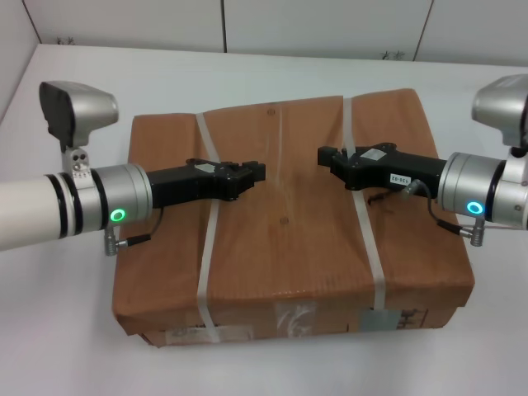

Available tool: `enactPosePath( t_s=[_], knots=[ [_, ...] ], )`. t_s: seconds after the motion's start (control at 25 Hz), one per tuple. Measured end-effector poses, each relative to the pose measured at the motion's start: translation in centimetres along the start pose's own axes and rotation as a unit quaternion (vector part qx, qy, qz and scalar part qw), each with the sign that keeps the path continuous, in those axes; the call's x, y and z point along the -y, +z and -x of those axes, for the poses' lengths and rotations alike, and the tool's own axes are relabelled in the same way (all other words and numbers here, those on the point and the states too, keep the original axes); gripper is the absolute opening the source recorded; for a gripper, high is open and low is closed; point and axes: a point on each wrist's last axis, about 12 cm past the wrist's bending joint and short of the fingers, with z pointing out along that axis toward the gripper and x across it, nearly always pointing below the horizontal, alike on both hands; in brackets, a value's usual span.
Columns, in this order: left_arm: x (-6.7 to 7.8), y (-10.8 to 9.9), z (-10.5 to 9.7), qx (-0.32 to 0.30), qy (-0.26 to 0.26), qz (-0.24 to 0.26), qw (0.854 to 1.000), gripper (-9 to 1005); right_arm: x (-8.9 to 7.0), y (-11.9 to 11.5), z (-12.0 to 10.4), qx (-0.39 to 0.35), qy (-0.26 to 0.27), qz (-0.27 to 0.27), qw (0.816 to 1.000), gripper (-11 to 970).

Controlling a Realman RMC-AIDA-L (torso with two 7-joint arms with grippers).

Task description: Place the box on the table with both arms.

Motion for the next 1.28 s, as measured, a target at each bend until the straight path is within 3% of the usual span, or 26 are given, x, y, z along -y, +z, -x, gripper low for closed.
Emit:
enactPosePath(
  t_s=[0.68,1.28],
  knots=[
    [-1.3,0.5,-1.0,-0.03,0.02,0.068,0.997,109,0.6,0.9,-0.9,-0.043,-0.014,-0.046,0.998,17],
    [-1.5,0.6,-1.2,-0.042,0.026,0.083,0.995,140,0.7,1.0,-1.1,-0.06,-0.025,-0.054,0.996,22]
  ],
)
